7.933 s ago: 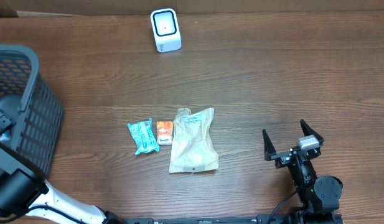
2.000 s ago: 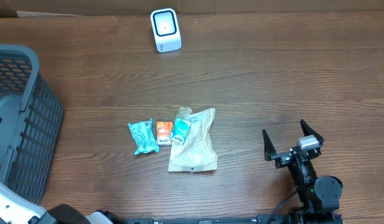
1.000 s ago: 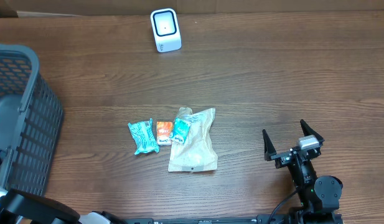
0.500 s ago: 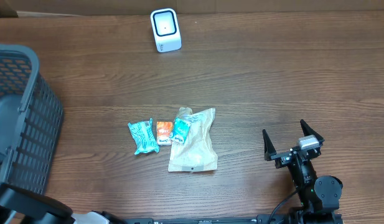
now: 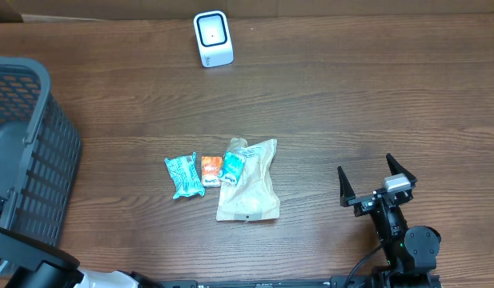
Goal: Scan the item barcode
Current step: 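Grasp the green-capped bottle by its cap with the left gripper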
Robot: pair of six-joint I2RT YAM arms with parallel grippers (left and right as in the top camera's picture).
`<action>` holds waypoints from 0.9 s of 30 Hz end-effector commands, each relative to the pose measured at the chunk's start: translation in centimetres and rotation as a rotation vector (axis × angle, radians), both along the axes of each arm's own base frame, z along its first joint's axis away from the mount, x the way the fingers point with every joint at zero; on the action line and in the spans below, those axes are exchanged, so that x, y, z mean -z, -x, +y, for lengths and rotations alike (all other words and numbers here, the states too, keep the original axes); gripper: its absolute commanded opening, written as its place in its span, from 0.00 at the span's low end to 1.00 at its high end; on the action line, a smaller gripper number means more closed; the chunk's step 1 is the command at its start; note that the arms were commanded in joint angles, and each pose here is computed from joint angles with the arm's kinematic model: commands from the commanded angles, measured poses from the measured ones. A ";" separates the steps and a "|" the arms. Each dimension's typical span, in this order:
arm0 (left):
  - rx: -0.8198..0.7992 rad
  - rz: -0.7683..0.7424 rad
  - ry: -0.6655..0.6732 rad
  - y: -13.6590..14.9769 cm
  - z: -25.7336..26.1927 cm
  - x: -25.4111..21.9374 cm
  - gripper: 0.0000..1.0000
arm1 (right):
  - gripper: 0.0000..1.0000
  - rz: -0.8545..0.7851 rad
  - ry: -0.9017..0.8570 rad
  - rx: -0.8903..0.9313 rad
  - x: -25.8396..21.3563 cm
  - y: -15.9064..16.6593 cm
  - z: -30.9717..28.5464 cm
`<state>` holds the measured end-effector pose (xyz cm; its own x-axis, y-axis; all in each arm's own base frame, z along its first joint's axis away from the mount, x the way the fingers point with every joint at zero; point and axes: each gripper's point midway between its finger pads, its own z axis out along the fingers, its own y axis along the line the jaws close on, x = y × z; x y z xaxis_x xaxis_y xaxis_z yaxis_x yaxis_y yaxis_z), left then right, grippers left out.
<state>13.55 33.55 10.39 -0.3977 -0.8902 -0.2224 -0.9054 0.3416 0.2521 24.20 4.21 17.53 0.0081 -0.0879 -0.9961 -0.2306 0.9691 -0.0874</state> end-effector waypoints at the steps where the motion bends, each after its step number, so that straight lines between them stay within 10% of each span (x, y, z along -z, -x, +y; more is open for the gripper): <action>1: -0.015 0.016 0.005 0.4 0.1 0.5 0.92 | 1.00 -0.004 -0.006 0.002 0.2 0.0 0.0; 27: 0.124 -0.191 0.072 -6.4 -2.1 0.9 0.84 | 1.00 -0.003 -0.006 0.002 0.2 0.0 0.0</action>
